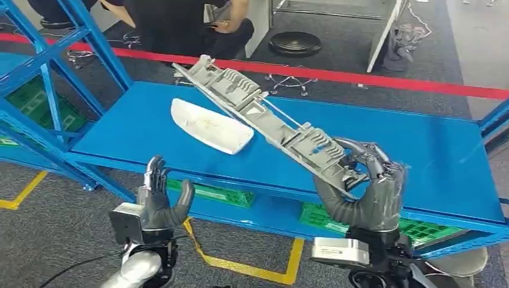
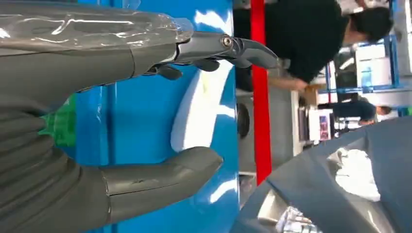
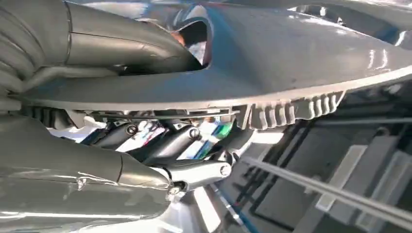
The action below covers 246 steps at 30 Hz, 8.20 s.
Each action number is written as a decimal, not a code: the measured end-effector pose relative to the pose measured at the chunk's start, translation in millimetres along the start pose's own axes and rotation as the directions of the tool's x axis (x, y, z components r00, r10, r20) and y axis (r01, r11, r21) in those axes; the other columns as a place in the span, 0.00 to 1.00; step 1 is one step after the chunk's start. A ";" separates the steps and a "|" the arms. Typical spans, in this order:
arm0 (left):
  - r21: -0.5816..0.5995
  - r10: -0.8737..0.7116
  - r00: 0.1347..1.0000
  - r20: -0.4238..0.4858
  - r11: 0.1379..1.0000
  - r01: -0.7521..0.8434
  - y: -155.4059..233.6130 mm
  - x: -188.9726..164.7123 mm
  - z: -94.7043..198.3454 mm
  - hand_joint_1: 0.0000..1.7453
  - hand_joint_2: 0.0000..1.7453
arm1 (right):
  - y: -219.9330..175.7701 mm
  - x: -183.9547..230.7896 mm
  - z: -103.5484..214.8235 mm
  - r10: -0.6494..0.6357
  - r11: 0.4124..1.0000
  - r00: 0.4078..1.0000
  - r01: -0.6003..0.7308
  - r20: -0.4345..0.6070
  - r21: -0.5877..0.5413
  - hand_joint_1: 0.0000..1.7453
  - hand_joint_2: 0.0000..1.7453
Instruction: Take the parts from the cabinet and place them on the table.
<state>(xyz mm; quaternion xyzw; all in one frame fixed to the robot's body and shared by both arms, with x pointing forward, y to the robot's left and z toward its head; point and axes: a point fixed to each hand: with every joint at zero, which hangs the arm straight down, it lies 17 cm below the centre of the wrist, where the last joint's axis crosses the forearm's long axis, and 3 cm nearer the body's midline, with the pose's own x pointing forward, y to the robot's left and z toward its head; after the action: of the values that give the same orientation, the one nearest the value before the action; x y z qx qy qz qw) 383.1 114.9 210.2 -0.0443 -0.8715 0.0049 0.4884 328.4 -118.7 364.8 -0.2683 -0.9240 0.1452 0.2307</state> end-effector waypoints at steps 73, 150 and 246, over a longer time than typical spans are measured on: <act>-0.005 0.029 0.999 0.042 1.000 -0.029 -9.6 15.2 -4.1 0.00 1.00 | 15.7 25.5 14.8 -0.058 0.997 0.997 0.055 0.052 0.054 1.00 1.00; -0.016 0.012 1.000 0.025 1.000 -0.012 -14.3 3.4 -6.0 0.00 1.00 | 19.9 16.7 19.7 -0.066 0.996 0.997 0.063 0.038 0.071 1.00 1.00; 0.032 0.046 0.997 -0.056 0.999 -0.044 -10.5 -5.1 -22.1 0.00 1.00 | 20.2 3.0 17.5 -0.106 0.992 0.994 0.107 -0.025 0.061 1.00 1.00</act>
<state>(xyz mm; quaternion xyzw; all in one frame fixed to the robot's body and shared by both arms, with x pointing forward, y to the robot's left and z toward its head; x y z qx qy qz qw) 403.8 103.2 218.0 -0.0567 -0.8558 0.0279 0.5135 326.1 -103.0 343.0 -0.2130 -0.9294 0.1582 0.2564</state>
